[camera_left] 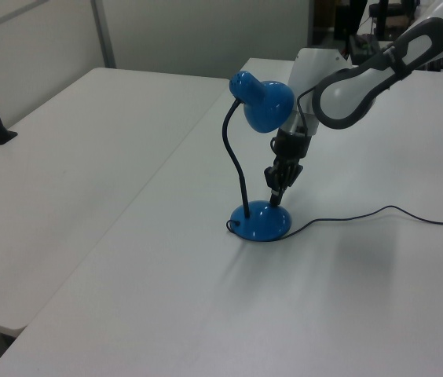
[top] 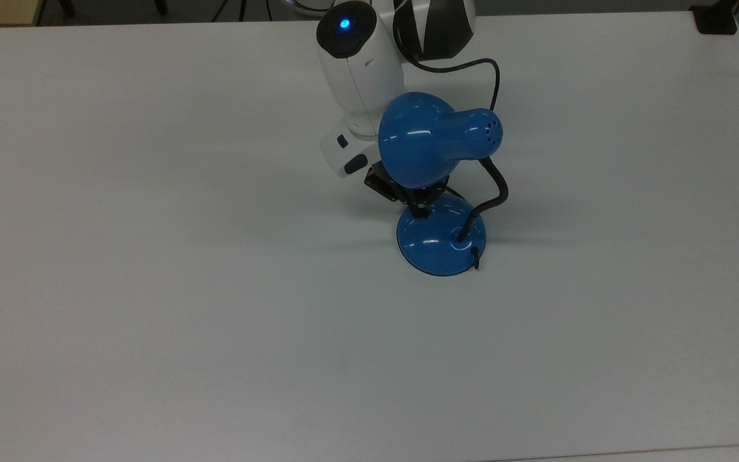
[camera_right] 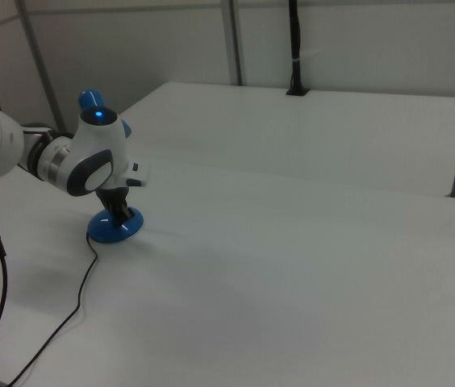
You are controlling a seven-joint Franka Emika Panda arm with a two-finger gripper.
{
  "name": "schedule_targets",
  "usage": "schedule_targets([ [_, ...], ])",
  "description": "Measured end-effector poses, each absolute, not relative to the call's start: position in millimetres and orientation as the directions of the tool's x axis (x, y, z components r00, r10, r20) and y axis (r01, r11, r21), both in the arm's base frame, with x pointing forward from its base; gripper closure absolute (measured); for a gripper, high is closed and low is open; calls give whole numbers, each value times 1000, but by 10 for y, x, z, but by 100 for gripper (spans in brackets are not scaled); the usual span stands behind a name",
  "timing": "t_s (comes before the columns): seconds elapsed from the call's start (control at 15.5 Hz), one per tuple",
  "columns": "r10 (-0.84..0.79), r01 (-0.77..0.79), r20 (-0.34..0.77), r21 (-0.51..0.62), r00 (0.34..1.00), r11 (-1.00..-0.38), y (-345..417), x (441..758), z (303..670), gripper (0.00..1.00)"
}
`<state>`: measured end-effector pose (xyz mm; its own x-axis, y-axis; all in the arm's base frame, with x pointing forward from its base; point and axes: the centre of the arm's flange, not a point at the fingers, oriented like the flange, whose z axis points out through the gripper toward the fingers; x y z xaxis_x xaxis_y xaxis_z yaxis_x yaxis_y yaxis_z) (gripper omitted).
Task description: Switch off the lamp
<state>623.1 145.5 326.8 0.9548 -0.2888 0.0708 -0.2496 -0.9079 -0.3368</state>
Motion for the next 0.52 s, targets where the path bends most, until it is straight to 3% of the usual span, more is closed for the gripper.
schedule_targets([
  [0.32,-291,-254,62,-334,955,-908,1430,6227,3252,99],
  [0.52,-282,-271,-10,-303,959,-913,1278,6181,3162,99],
])
